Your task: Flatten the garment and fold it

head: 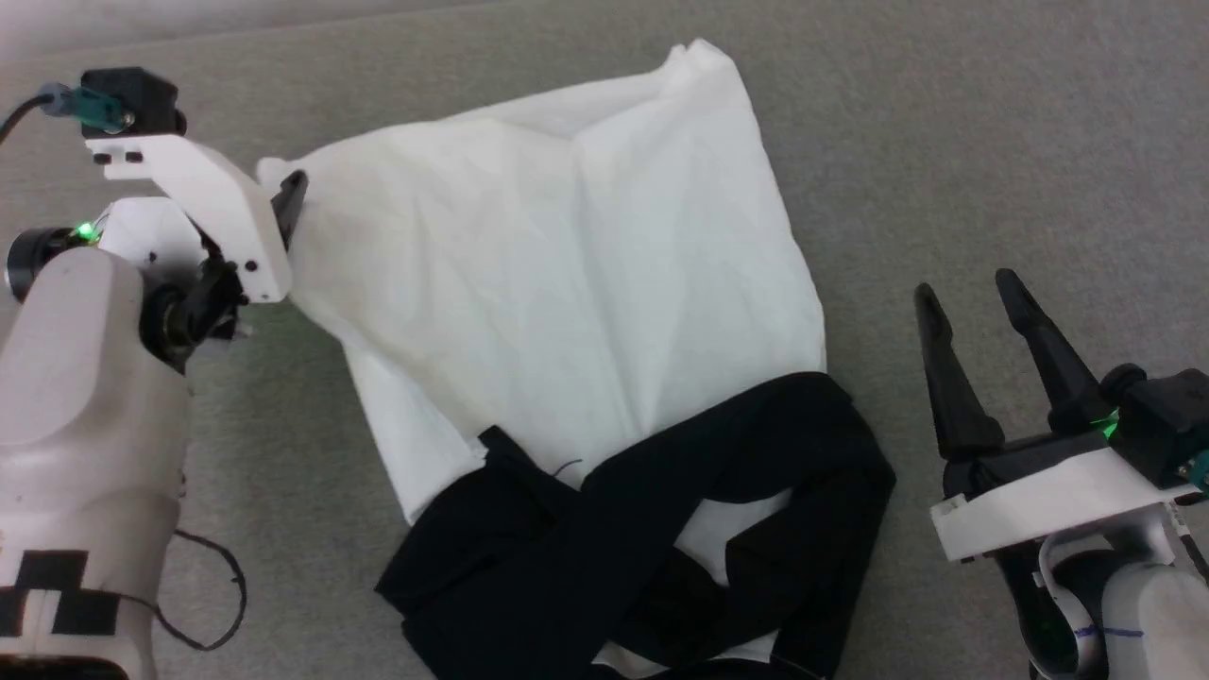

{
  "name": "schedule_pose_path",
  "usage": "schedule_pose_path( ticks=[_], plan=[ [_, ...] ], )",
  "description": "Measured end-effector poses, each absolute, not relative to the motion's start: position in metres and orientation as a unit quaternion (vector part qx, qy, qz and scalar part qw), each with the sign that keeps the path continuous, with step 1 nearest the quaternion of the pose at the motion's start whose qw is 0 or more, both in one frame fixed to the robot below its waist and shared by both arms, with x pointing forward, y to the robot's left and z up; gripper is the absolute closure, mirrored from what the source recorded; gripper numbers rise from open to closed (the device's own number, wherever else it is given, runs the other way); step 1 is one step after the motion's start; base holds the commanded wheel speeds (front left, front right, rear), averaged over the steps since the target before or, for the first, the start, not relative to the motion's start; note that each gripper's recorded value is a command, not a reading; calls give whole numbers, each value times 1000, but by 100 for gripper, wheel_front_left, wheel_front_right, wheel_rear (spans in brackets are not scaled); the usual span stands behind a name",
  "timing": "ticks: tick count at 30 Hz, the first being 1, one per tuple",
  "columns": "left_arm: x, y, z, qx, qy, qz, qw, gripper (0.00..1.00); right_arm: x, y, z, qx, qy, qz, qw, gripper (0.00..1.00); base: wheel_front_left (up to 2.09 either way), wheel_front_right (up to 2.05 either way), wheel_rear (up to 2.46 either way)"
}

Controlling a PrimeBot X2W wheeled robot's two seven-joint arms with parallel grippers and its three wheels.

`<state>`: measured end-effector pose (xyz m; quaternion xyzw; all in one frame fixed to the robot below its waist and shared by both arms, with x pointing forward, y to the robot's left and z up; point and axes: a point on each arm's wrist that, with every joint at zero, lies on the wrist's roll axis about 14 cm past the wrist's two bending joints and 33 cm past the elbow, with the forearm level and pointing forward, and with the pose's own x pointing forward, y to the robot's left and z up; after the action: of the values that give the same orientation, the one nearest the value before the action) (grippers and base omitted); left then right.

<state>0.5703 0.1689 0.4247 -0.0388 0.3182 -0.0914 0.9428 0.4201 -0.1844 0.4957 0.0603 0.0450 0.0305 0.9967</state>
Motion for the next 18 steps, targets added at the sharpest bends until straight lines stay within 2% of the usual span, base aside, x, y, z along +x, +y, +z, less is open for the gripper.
schedule_pose_path(
  ticks=[5, 13, 14, 15, 16, 18],
  plan=[
    [569, 163, 378, -26, 404, -99, 909, 0, 418, -196, 481, 63, 63, 12, 996, 0, 0, 0, 0],
    [582, 150, 357, 17, 475, -120, 872, 0, 414, -210, 463, 66, 87, -12, 994, 0, 0, 0, 0],
    [582, 149, 355, 21, 484, -122, 866, 30, 414, -211, 461, 66, 90, -14, 994, 0, 0, 0, 0],
    [582, 148, 354, 23, 490, -124, 862, 78, 413, -212, 460, 66, 91, -15, 994, 0, 0, 0, 0],
    [583, 147, 354, 24, 495, -124, 860, 100, 413, -213, 459, 66, 93, -17, 993, 0, 0, 0, 0],
    [582, 145, 354, 23, 498, -127, 857, 100, 413, -213, 457, 66, 96, -17, 993, 0, 0, 0, 0]
  ],
)
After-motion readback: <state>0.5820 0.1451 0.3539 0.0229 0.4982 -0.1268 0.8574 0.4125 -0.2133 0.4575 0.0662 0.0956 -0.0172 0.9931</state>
